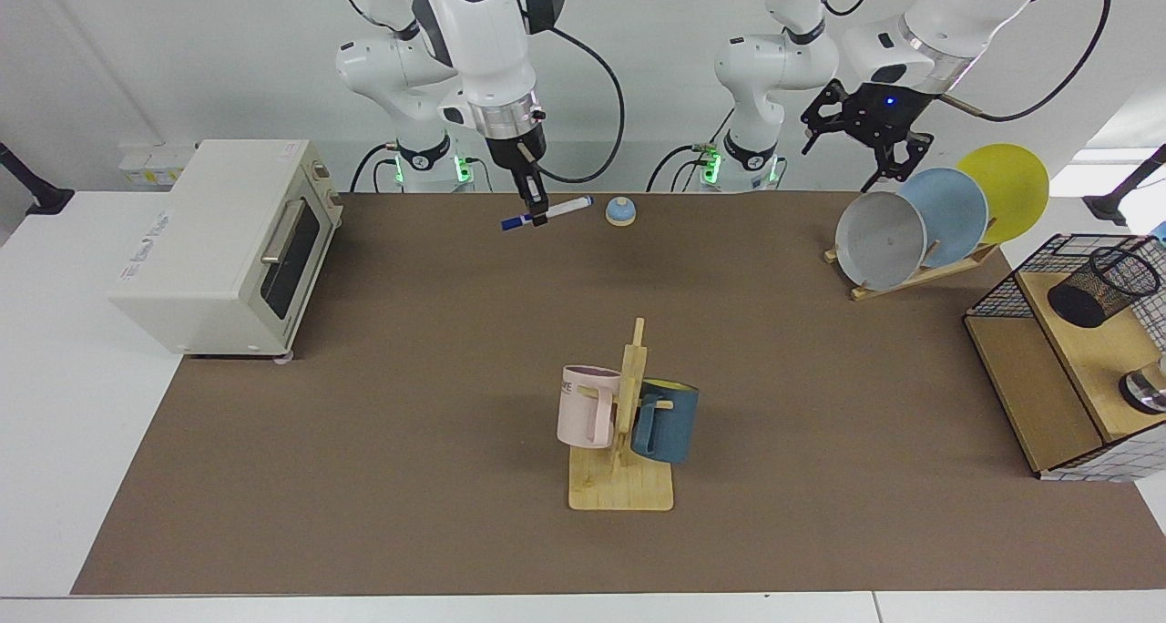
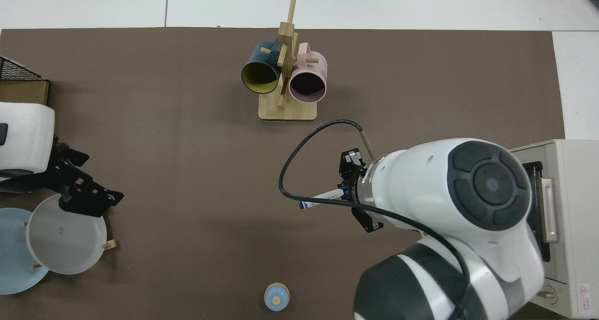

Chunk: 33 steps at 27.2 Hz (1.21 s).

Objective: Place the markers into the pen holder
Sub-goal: 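Bring the marker to center while the left gripper reaches toward it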

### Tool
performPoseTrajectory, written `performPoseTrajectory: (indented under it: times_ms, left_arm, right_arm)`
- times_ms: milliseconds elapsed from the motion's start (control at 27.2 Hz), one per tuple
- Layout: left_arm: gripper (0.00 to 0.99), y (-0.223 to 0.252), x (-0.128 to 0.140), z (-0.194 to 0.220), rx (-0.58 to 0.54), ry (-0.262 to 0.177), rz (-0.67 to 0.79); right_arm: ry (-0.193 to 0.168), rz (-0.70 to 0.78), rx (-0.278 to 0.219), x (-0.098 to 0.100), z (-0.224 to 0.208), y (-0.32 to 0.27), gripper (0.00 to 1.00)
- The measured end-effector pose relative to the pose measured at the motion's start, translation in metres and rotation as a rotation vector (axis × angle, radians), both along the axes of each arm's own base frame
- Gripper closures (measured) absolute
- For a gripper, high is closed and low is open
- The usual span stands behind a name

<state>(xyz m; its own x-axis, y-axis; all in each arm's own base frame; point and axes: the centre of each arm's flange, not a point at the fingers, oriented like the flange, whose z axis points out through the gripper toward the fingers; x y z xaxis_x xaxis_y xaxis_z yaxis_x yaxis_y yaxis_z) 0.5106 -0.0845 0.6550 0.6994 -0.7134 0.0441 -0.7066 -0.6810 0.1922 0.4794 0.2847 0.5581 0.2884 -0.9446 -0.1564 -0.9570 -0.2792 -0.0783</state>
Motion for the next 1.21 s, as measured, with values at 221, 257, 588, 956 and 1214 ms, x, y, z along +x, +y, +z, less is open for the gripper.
performPoseTrajectory:
  times_ms: [221, 257, 588, 956, 1214]
  left_arm:
    - [0.022, -0.025, 0.004, 0.002, -0.07, -0.088, -0.198]
    - [0.022, -0.032, 0.004, 0.001, -0.077, -0.101, -0.226]
    - [0.141, -0.125, -0.004, -0.018, -0.161, -0.201, -0.357]
    - [0.185, -0.201, -0.029, -0.048, -0.203, -0.192, -0.436]
    - [0.295, -0.217, -0.035, -0.07, -0.215, -0.175, -0.449]
  right_arm:
    - [-0.009, -0.049, 0.056, -0.018, 0.01, 0.038, 0.82]
    - [-0.011, -0.051, 0.063, -0.02, 0.011, 0.043, 0.82]
    - [-0.008, -0.05, 0.089, -0.028, 0.001, 0.073, 0.82]
    - [0.004, -0.069, 0.106, -0.022, 0.0, 0.069, 0.82]
    - [0.004, -0.078, 0.108, -0.019, 0.001, 0.065, 0.82]
